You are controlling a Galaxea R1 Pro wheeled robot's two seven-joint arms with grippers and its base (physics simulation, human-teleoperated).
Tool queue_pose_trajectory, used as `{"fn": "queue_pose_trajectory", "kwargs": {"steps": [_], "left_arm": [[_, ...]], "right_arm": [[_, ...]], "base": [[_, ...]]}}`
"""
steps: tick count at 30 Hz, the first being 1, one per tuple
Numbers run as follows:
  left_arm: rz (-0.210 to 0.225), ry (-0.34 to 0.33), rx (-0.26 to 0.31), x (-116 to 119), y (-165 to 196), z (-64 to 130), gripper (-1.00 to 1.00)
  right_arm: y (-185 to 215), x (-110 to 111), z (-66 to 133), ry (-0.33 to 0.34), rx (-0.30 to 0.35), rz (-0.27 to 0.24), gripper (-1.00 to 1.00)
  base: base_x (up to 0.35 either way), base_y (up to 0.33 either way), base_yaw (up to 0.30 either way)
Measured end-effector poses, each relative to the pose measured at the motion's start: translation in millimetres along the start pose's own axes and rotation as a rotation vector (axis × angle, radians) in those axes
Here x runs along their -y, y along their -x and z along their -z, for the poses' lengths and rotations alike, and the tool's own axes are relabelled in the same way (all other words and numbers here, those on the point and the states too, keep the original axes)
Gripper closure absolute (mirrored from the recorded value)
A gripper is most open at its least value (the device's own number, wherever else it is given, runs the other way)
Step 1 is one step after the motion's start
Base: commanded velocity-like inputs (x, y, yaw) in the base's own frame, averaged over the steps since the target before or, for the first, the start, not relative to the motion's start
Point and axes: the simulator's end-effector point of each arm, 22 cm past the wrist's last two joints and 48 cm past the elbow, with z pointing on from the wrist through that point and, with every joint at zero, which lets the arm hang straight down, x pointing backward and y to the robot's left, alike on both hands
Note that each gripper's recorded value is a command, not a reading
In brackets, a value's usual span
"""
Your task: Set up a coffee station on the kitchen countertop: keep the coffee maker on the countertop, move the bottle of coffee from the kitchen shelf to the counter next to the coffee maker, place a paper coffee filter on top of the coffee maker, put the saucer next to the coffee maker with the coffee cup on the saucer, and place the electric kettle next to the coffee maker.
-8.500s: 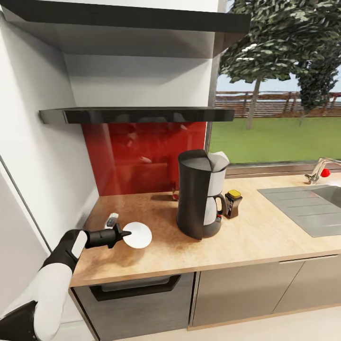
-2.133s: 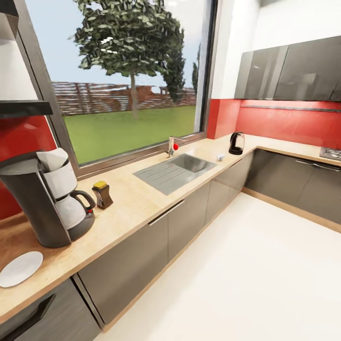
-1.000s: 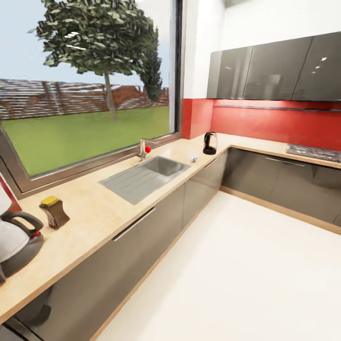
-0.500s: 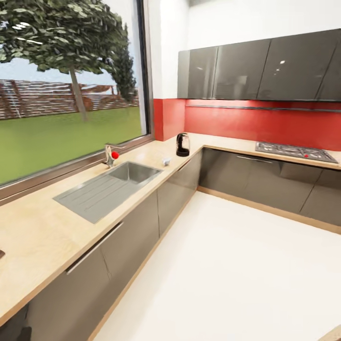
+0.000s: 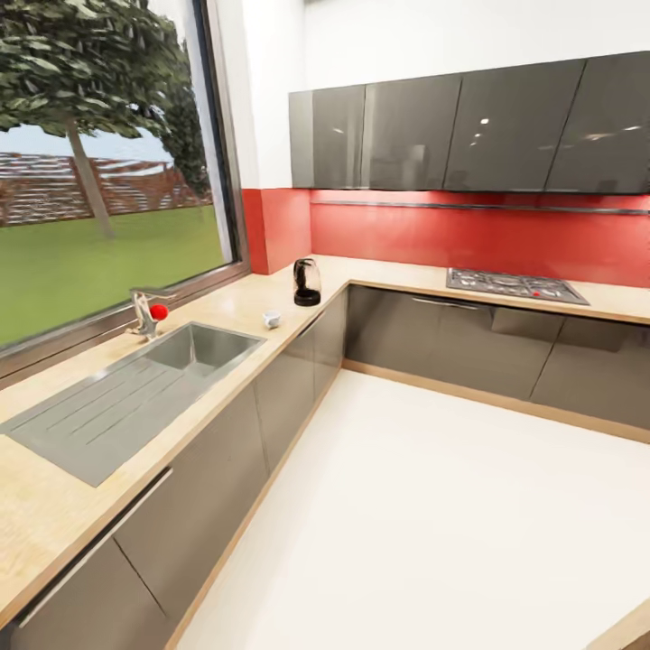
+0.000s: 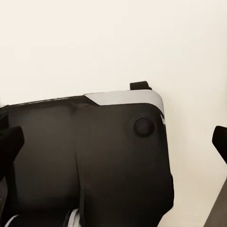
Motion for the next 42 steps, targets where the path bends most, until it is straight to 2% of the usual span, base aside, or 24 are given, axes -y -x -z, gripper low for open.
{"fn": "queue_pose_trajectory", "kwargs": {"steps": [14, 20, 29, 31, 32, 35, 42], "left_arm": [[0.004, -0.003, -0.003, 2.2, -0.6, 0.3, -1.00], [0.004, -0.002, -0.003, 2.1, -0.6, 0.3, -1.00], [0.003, -0.003, -0.003, 2.4, -1.0, 0.3, -1.00], [0.003, -0.003, -0.003, 2.4, -1.0, 0.3, -1.00], [0.003, -0.003, -0.003, 2.5, -1.0, 0.3, -1.00], [0.002, -0.003, -0.003, 2.5, -0.9, 0.3, -1.00], [0.002, -0.003, -0.003, 2.5, -1.0, 0.3, -1.00]], "right_arm": [[-0.3, -3.3, 0.1, 0.005, 0.001, -0.004, -1.00], [0.6, -9.9, 0.4, 0.017, 0.006, 0.007, -1.00], [-2.5, -5.1, 0.6, 0.011, 0.007, 0.025, -1.00], [8.1, -0.5, 0.5, 0.000, 0.046, 0.020, -1.00], [11.5, 2.1, 0.4, -0.006, 0.053, 0.000, -1.00], [30.6, 19.9, 0.4, -0.043, 0.102, -0.018, -1.00], [38.3, 38.0, 1.0, -0.080, 0.121, -0.043, -1.00]], "base": [[0.338, -0.001, -0.001], [0.338, 0.000, 0.000], [0.338, -0.065, 0.000], [0.338, -0.132, 0.000], [0.338, -0.133, 0.000], [0.338, -0.133, 0.000], [0.338, -0.133, 0.000]]}}
